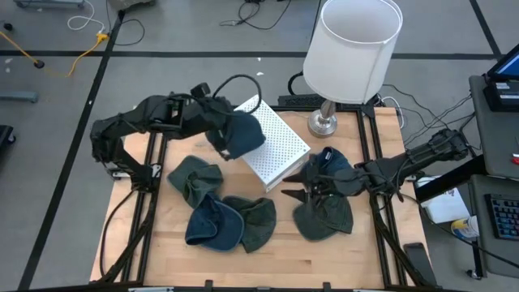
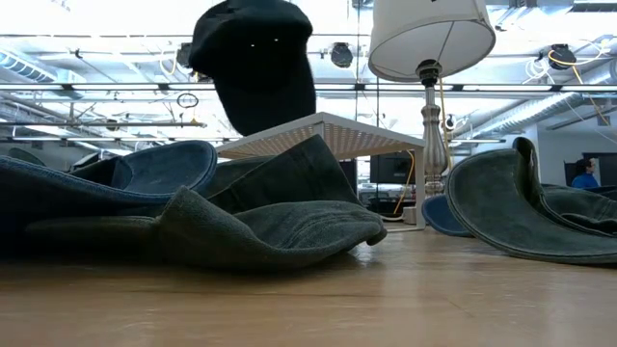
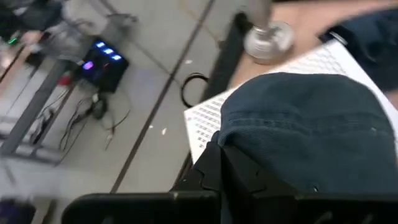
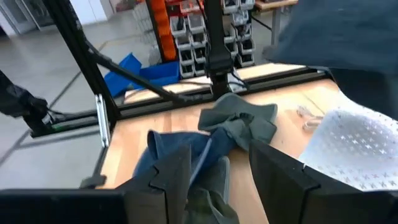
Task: Pick & Place hat
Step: Put the bottom right blue cap on the shelf
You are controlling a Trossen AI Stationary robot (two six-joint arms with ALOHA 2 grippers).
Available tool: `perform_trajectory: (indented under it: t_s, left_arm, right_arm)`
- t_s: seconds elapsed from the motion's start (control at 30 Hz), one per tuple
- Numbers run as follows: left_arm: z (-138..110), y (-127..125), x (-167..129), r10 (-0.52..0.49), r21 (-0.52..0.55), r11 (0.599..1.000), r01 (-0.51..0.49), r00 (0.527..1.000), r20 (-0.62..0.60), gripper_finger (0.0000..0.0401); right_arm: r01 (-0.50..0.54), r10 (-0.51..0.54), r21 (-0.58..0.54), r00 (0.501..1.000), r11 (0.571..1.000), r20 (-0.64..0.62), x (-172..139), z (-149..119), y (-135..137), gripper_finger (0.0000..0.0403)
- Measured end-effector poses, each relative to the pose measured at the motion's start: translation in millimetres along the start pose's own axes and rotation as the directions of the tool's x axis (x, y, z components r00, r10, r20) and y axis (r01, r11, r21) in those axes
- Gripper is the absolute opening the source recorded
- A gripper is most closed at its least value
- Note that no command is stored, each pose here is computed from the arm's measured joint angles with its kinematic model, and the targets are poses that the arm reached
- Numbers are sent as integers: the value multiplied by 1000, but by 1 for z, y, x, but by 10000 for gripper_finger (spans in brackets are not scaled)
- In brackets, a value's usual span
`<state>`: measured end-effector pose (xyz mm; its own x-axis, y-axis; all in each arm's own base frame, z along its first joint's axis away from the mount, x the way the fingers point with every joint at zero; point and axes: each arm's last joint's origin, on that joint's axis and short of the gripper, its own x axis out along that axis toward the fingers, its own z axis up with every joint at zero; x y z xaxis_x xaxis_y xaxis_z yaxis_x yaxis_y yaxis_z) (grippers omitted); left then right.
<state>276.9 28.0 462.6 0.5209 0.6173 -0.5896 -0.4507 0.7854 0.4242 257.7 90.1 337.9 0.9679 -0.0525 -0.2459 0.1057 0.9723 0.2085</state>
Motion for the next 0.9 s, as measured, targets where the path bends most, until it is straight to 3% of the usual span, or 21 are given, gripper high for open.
perform_trajectory:
  t_s: [0.27,0.4,0.53,0.7,0.9]
  left_arm:
    - [4,2,8,226,-176,959,-221,974,5,0]
    - [7,-1,14,256,-205,946,-250,967,7,0]
    - [16,-5,15,209,-239,953,-187,975,70,0]
    - [26,-13,8,120,-231,970,-79,978,169,0]
    - [38,-27,-5,38,-210,977,28,953,301,0]
  right_arm:
    - [11,-11,-15,1000,1000,6,0,0,0,155]
    - [151,-147,-74,988,986,56,0,2,-4,155]
    - [213,-195,-188,975,959,108,1,8,-9,155]
    - [180,-123,-360,977,915,175,6,21,-17,155]
    - [113,-10,-421,971,900,240,13,34,-31,155]
